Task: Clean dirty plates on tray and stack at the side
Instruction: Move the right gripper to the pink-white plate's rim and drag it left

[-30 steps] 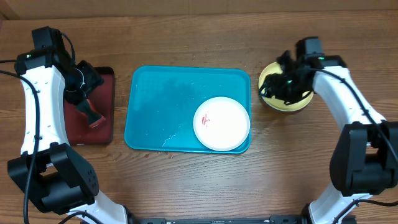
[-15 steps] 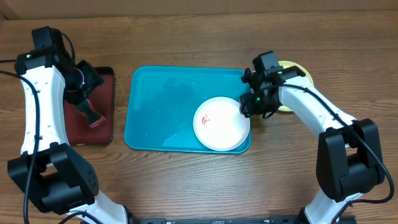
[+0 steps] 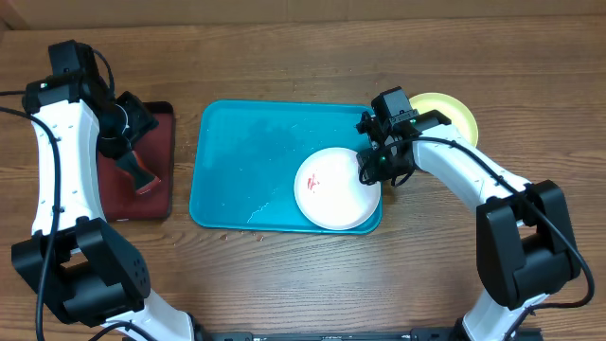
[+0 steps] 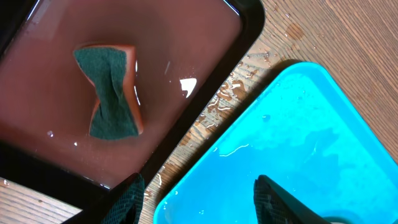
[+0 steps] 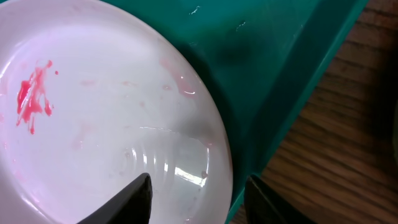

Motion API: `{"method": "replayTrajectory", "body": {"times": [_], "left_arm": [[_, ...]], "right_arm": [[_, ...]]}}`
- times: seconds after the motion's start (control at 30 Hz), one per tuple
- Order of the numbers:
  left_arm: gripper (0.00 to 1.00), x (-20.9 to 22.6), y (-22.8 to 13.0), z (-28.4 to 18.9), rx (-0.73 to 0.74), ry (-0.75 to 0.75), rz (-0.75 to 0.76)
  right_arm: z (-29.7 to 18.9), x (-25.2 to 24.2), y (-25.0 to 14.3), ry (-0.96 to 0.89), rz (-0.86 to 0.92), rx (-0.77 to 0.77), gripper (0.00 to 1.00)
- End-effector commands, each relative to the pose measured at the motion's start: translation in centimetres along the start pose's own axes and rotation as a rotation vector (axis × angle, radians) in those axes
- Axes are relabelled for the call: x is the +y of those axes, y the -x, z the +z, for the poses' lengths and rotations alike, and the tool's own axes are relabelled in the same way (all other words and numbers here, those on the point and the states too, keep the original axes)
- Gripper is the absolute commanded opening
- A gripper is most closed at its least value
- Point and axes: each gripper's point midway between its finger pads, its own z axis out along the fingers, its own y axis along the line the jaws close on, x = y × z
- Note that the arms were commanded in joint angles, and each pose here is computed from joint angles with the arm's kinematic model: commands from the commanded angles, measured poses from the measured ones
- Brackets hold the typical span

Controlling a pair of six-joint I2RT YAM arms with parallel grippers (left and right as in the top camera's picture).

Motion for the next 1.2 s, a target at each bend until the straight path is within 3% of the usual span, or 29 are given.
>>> {"method": "replayTrajectory", "body": {"times": [0.0,0.43,0.73,1.17], "left_arm": [[0.58,0.0,-0.3,0.3,0.010,0.000,0.001],[0.57,0.0,-0.3,0.3,0.011,0.000,0.001],[0.58,0.1,-0.4,0.3,0.014,0.002,0.001],[0.58,0.0,-0.1,0.3,0.006,-0.002,0.002]], "right_arm": [[1.2,-0.2,-0.6,-0.001,0.037,0.032,0.44],[3.0,5.1,-0.8,0.060,0.129,0.057,0.38],[0.6,3.3,-0.3,-0.047,0.390,0.085,0.37],[3.0,5.4,-2.9,-0.069,0.624,0.119,0.34]]}}
